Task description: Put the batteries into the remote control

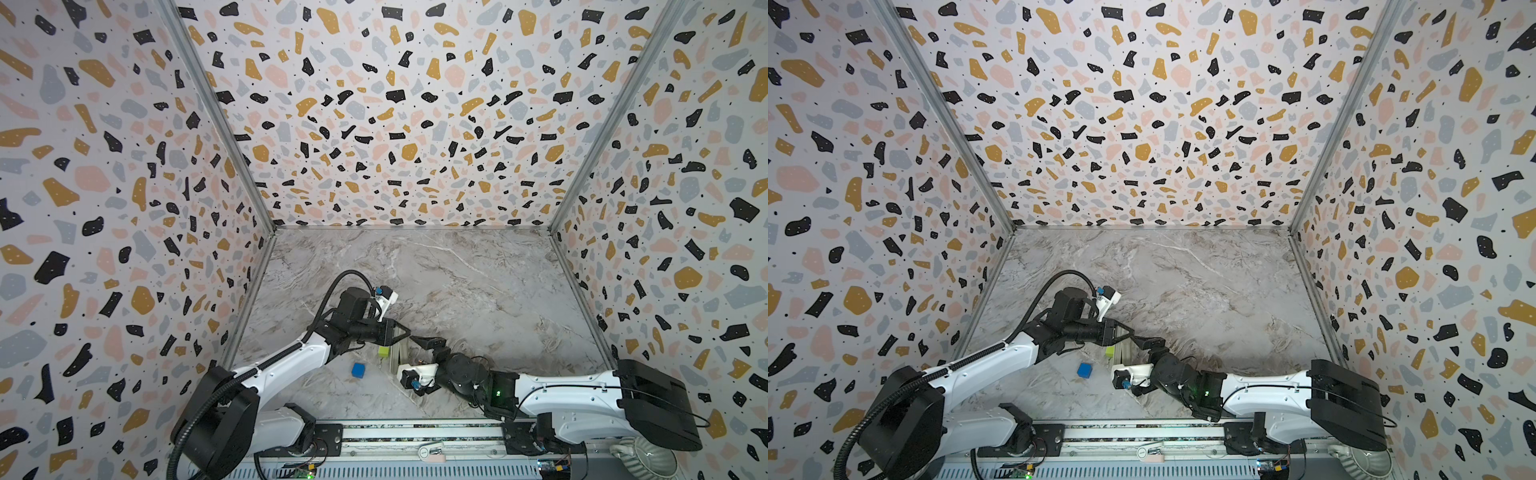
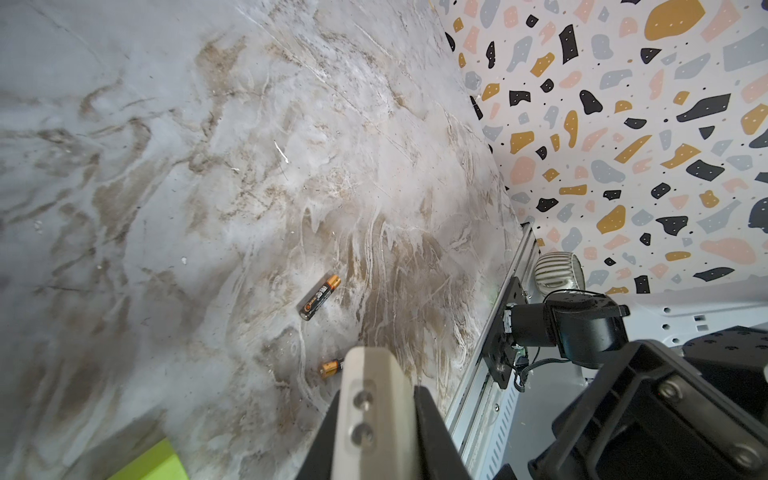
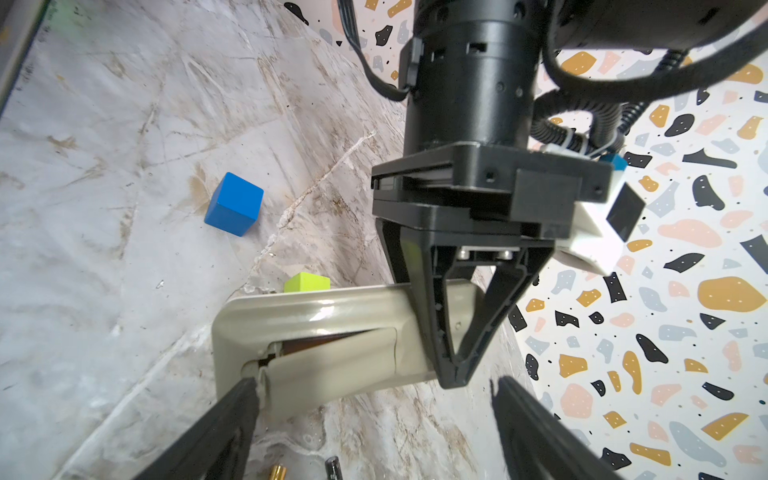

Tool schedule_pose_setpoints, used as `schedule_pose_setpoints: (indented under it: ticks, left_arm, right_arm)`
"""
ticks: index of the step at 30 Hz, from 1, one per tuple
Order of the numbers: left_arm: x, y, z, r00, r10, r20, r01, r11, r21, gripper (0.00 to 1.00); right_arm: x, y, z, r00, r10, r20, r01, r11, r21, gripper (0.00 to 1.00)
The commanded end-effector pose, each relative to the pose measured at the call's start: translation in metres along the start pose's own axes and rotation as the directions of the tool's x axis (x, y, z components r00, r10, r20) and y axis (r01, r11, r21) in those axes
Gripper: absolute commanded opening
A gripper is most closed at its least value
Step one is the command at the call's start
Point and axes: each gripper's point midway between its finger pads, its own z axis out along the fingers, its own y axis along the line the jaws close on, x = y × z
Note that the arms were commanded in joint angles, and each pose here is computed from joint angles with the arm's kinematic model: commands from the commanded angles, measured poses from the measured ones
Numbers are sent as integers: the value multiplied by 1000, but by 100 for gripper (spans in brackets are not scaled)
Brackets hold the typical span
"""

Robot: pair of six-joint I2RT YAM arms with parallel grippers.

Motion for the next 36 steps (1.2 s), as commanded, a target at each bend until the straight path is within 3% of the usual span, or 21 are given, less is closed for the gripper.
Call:
schedule_pose_setpoints:
  ticks: [1,36]
  left_arm:
    - [15,1,2,997,-42,-65,44,999,19,0]
    - [-21,14,14,999,-51,4,50,998,41,0]
  right_arm:
    - [-11,-41,-6,998,48,32,-52,988,148,90]
    - [13,-29,16,996,70,-51,-64,993,100,90]
